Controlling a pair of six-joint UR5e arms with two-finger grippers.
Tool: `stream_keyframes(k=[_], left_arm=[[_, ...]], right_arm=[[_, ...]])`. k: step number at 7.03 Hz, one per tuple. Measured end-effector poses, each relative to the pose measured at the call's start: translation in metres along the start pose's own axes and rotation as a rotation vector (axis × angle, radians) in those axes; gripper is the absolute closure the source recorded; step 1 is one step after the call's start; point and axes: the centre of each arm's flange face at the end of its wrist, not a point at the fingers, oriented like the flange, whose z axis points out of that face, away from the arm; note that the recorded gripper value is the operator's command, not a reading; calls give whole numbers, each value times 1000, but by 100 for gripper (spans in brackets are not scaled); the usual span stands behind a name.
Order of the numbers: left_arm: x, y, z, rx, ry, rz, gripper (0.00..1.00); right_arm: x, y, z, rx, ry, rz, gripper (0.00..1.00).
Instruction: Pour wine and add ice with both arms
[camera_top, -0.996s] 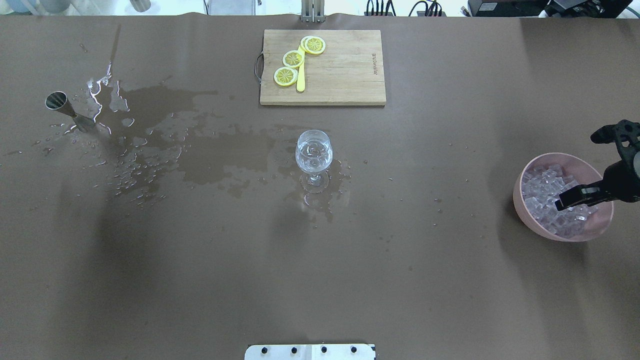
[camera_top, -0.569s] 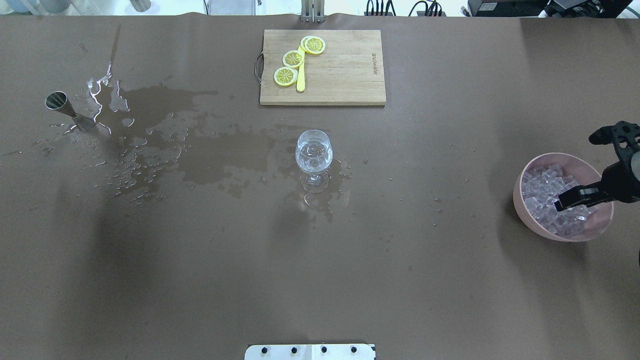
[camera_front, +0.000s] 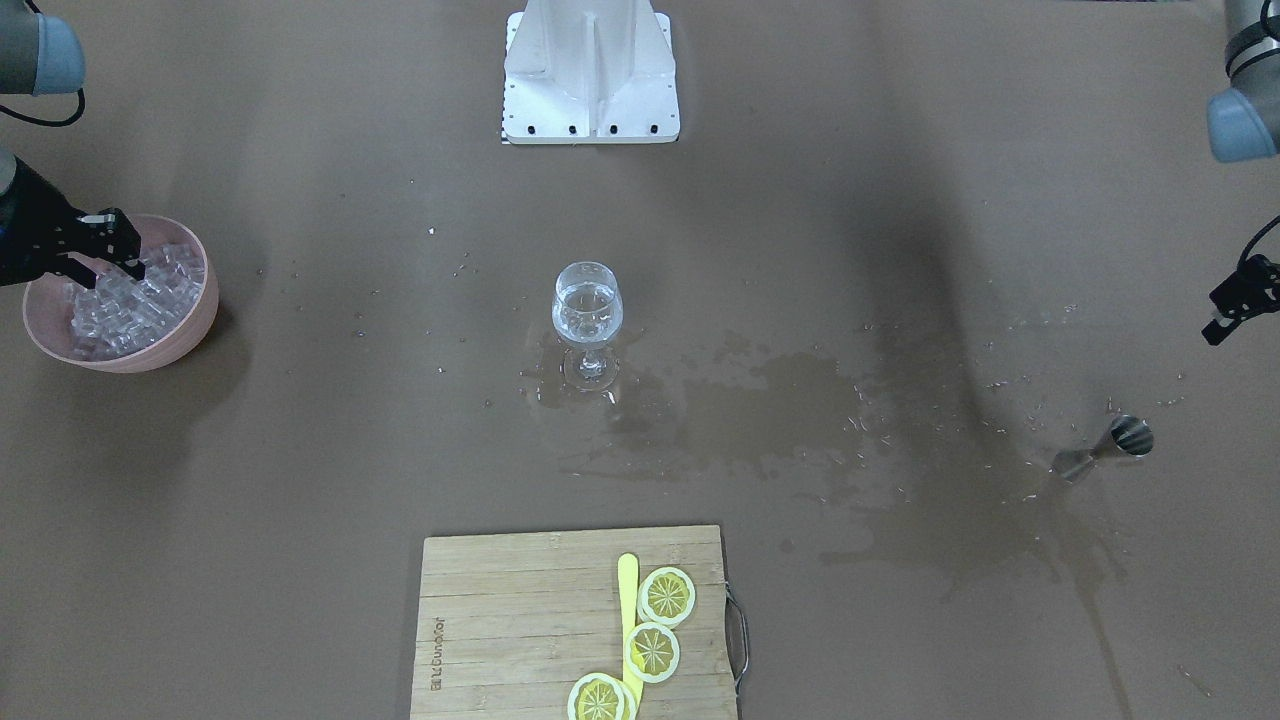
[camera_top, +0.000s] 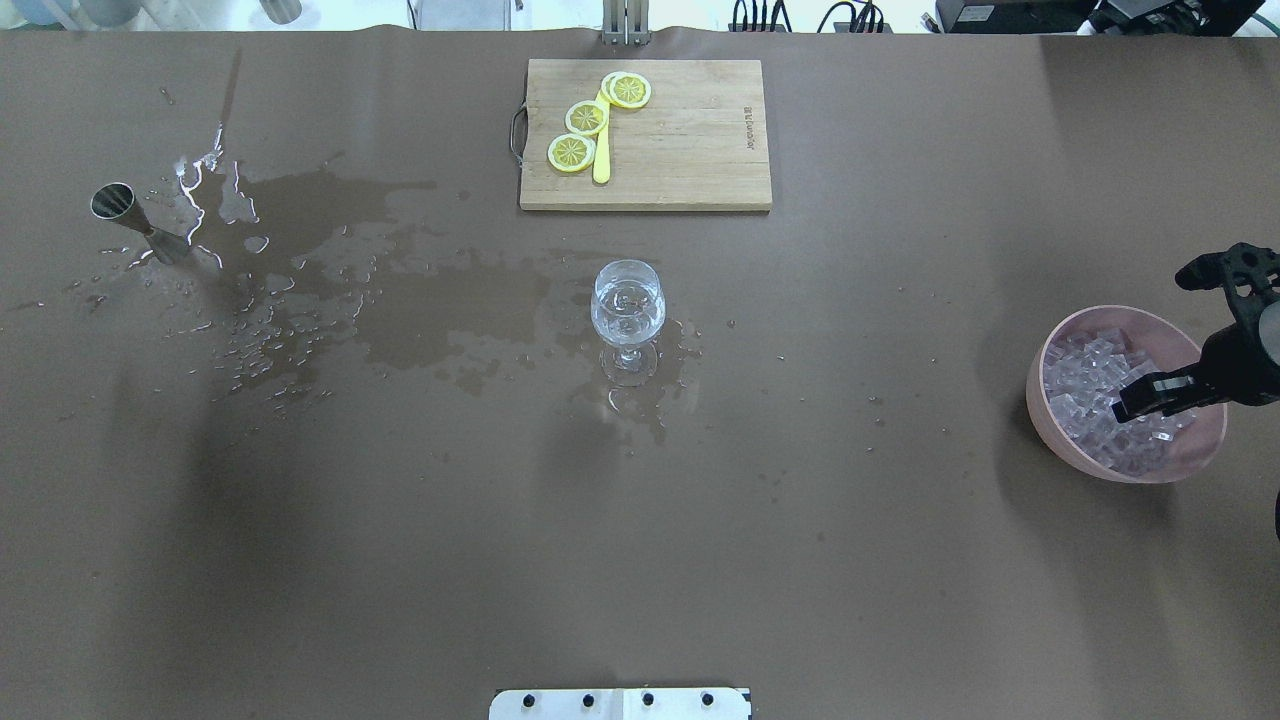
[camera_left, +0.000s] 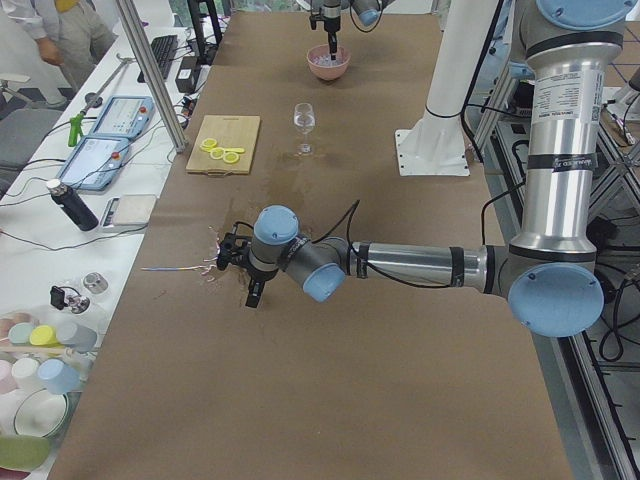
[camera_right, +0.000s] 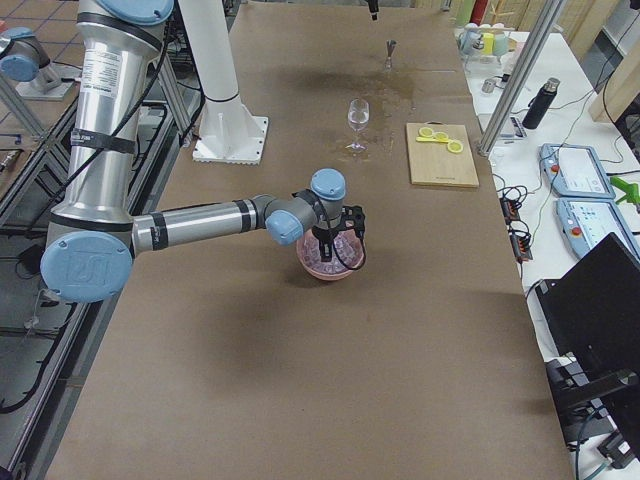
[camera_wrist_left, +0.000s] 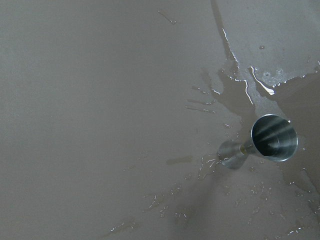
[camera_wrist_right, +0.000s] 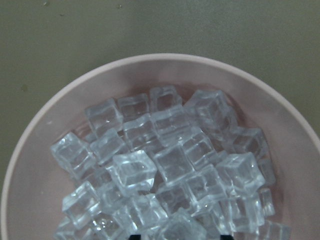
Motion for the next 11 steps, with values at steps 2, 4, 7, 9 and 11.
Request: stream_keyframes(k=[2,4,7,9,11], left_arm=[[-1,0,0,0,0,0,1],[-1,1,0,0,-1,1,1],[-2,1,0,1,-3,1,1],[-2,1,1,1,-3,0,1],[-3,1,1,0,-4,-1,1]], right_arm=[[-1,-1,0,1,0,0,47],[-2,-4,1,3,0,-3,43],[-3,-6,1,9,6,-5,48],[-1,-6,3,8,10,-2,60],[-1,-7,3,8,10,-2,100]])
